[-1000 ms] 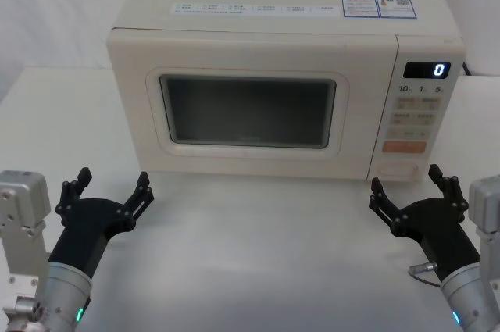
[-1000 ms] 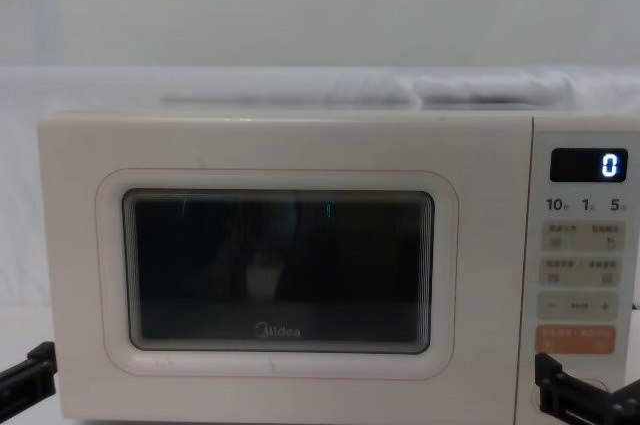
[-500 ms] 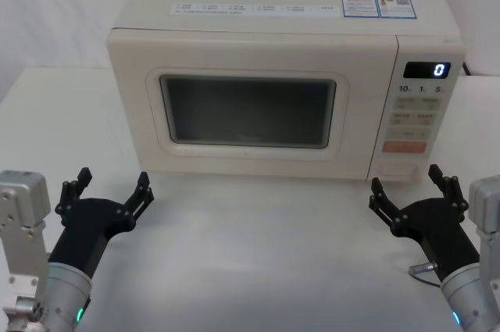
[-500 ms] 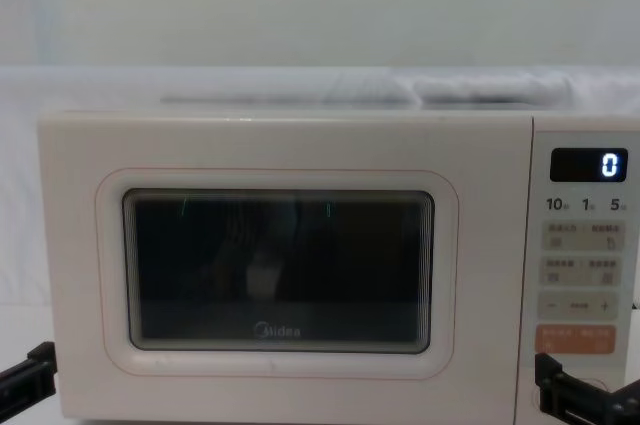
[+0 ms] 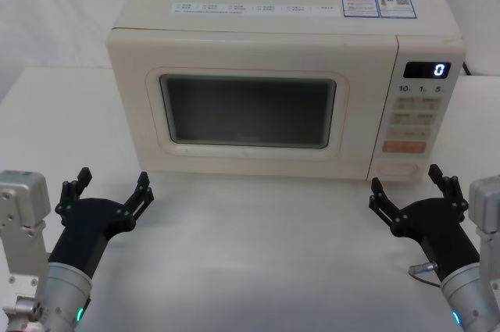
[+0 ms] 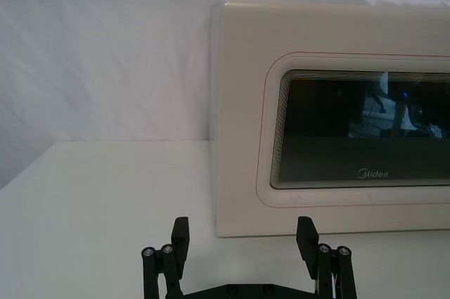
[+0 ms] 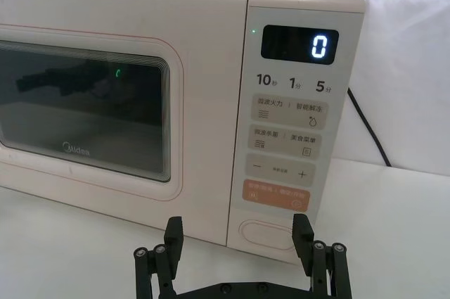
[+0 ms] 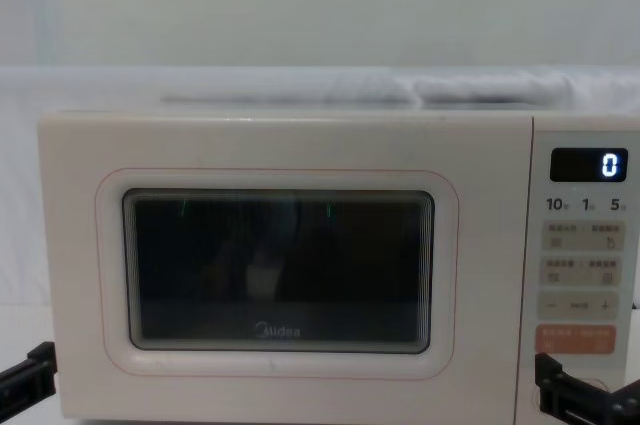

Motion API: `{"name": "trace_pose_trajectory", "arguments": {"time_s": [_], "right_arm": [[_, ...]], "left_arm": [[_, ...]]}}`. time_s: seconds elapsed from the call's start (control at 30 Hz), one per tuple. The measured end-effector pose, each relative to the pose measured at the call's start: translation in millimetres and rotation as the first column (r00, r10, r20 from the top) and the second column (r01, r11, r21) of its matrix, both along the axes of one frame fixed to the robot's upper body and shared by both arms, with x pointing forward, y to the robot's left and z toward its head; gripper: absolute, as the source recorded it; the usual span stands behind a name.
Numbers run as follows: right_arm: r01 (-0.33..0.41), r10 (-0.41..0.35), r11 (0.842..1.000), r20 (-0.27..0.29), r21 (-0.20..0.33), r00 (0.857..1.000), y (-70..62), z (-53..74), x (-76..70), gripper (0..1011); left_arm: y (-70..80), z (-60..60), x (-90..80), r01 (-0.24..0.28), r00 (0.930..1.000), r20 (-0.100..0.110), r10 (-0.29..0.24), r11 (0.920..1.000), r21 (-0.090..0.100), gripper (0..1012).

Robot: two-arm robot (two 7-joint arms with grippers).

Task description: Press the button to open the microwave door with one hand; close the microwave door with the other hand.

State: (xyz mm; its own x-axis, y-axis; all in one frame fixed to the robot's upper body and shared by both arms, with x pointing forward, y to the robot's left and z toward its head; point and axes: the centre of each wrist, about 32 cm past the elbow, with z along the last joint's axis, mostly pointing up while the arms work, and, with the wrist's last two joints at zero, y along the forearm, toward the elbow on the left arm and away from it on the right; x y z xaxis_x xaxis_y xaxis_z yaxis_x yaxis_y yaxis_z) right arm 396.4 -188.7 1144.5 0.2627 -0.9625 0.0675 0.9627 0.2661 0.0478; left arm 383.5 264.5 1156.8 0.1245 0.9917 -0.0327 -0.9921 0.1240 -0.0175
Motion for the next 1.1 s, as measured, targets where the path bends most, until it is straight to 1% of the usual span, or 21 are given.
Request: {"name": "trace_pose_trajectory", "arguments": {"time_s": [0.07,0.13,0.17,0.2,0.23,0.33,0.37,0.4,0.47,0.5,0.53,0.57,0.73,0.77,0.83,0.9,1.0,1.03,1.1], "right_arm": [[0.0,0.0,1.0,0.0,0.0,1.0,0.0,0.0,0.0,1002],[0.0,0.0,1.0,0.0,0.0,1.0,0.0,0.0,0.0,959],[0.0,0.0,1.0,0.0,0.0,1.0,0.0,0.0,0.0,959],[0.0,0.0,1.0,0.0,0.0,1.0,0.0,0.0,0.0,925],[0.0,0.0,1.0,0.0,0.0,1.0,0.0,0.0,0.0,925],[0.0,0.0,1.0,0.0,0.0,1.0,0.0,0.0,0.0,837],[0.0,0.0,1.0,0.0,0.0,1.0,0.0,0.0,0.0,793],[0.0,0.0,1.0,0.0,0.0,1.0,0.0,0.0,0.0,793],[0.0,0.0,1.0,0.0,0.0,1.0,0.0,0.0,0.0,723],[0.0,0.0,1.0,0.0,0.0,1.0,0.0,0.0,0.0,707],[0.0,0.0,1.0,0.0,0.0,1.0,0.0,0.0,0.0,660],[0.0,0.0,1.0,0.0,0.0,1.0,0.0,0.0,0.0,648],[0.0,0.0,1.0,0.0,0.0,1.0,0.0,0.0,0.0,459],[0.0,0.0,1.0,0.0,0.0,1.0,0.0,0.0,0.0,444],[0.0,0.0,1.0,0.0,0.0,1.0,0.0,0.0,0.0,359],[0.0,0.0,1.0,0.0,0.0,1.0,0.0,0.0,0.0,315],[0.0,0.0,1.0,0.0,0.0,1.0,0.0,0.0,0.0,217],[0.0,0.0,1.0,0.0,0.0,1.0,0.0,0.0,0.0,160],[0.0,0.0,1.0,0.0,0.0,1.0,0.0,0.0,0.0,119]], "left_arm": [[0.0,0.0,0.0,0.0,1.0,0.0,0.0,1.0,0.0,1001],[0.0,0.0,0.0,0.0,1.0,0.0,0.0,1.0,0.0,1001],[0.0,0.0,0.0,0.0,1.0,0.0,0.0,1.0,0.0,1001],[0.0,0.0,0.0,0.0,1.0,0.0,0.0,1.0,0.0,1001],[0.0,0.0,0.0,0.0,1.0,0.0,0.0,1.0,0.0,1001],[0.0,0.0,0.0,0.0,1.0,0.0,0.0,1.0,0.0,1001],[0.0,0.0,0.0,0.0,1.0,0.0,0.0,1.0,0.0,1001],[0.0,0.0,0.0,0.0,1.0,0.0,0.0,1.0,0.0,1001],[0.0,0.0,0.0,0.0,1.0,0.0,0.0,1.0,0.0,1001],[0.0,0.0,0.0,0.0,1.0,0.0,0.0,1.0,0.0,1001],[0.0,0.0,0.0,0.0,1.0,0.0,0.0,1.0,0.0,1001],[0.0,0.0,0.0,0.0,1.0,0.0,0.0,1.0,0.0,1001],[0.0,0.0,0.0,0.0,1.0,0.0,0.0,1.0,0.0,1001],[0.0,0.0,0.0,0.0,1.0,0.0,0.0,1.0,0.0,1001],[0.0,0.0,0.0,0.0,1.0,0.0,0.0,1.0,0.0,1001],[0.0,0.0,0.0,0.0,1.0,0.0,0.0,1.0,0.0,1001],[0.0,0.0,0.0,0.0,1.0,0.0,0.0,1.0,0.0,1001],[0.0,0.0,0.0,0.0,1.0,0.0,0.0,1.0,0.0,1001],[0.0,0.0,0.0,0.0,1.0,0.0,0.0,1.0,0.0,1001]]}}
